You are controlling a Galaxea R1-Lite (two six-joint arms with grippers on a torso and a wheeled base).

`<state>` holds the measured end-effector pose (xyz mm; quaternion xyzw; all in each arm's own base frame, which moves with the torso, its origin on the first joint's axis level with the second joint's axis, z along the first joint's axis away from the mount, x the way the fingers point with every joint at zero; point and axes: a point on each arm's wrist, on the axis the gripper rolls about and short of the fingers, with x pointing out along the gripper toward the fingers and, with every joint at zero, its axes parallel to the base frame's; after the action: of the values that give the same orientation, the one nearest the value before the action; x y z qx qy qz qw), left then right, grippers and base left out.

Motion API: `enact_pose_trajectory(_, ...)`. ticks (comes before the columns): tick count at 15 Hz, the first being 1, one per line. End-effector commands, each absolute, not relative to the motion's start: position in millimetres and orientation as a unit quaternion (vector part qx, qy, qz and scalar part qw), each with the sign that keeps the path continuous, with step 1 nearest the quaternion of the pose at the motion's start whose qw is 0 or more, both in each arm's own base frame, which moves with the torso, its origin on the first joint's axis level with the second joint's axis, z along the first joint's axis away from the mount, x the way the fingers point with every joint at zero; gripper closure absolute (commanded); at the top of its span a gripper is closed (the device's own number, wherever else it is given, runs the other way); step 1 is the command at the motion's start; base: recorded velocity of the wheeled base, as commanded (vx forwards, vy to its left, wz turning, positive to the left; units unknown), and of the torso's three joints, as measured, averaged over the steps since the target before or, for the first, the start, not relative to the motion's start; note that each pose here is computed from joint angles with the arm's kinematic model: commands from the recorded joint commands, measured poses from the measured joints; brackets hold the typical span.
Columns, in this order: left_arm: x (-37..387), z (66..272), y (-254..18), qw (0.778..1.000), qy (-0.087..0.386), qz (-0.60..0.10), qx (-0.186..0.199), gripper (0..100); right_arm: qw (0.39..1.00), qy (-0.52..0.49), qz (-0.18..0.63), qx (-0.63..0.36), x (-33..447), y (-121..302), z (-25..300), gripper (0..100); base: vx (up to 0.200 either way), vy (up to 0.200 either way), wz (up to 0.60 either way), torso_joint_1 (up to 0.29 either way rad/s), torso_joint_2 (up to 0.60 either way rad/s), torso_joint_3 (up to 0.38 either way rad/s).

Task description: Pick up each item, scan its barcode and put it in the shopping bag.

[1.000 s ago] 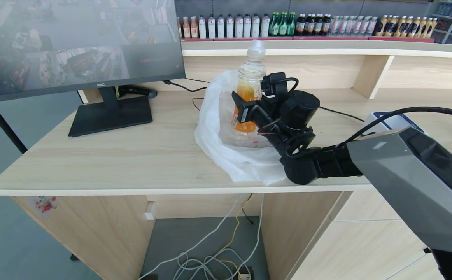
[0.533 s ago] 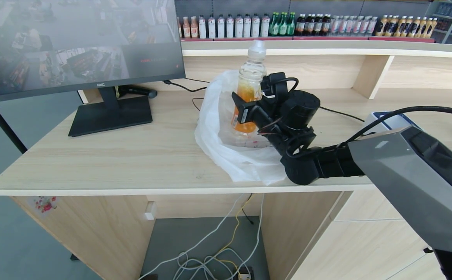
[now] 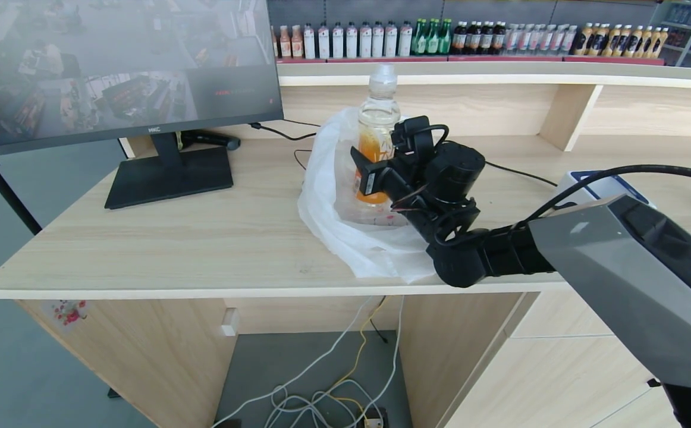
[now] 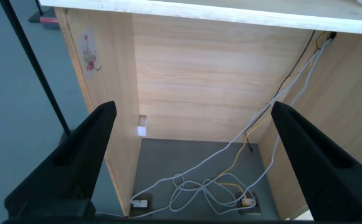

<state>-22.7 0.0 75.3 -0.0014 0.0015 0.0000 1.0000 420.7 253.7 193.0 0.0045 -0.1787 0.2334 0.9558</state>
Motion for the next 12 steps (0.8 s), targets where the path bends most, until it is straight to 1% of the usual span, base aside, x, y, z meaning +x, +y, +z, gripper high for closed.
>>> enact_pose_trajectory(1, -23, 75, 0, 1.0, 0.002, 0.0, -0.002, 0, 0.956, -0.177, 0.233, 0.004, 421, 254, 193, 100, 0.0, 0.0, 0.0, 0.0, 0.0, 0.0)
enact_pose_trajectory(3, -23, 75, 0, 1.0, 0.002, 0.0, -0.002, 0, 0.957, -0.174, 0.232, 0.002, 421, 252, 191, 100, 0.0, 0.0, 0.0, 0.0, 0.0, 0.0)
enact_pose_trajectory(4, -23, 75, 0, 1.0, 0.002, 0.0, -0.002, 0, 0.957, -0.174, 0.232, 0.003, 420, 251, 192, 0, 0.0, 0.0, 0.0, 0.0, 0.0, 0.0)
enact_pose_trajectory(7, -23, 75, 0, 1.0, 0.002, 0.0, -0.002, 0, 0.956, -0.182, 0.231, 0.006, 420, 251, 193, 0, 0.0, 0.0, 0.0, 0.0, 0.0, 0.0)
enact_pose_trajectory(12, -23, 75, 0, 1.0, 0.002, 0.0, -0.002, 0, 0.953, -0.201, 0.226, 0.011, 408, 241, 207, 0, 0.0, 0.0, 0.0, 0.0, 0.0, 0.0)
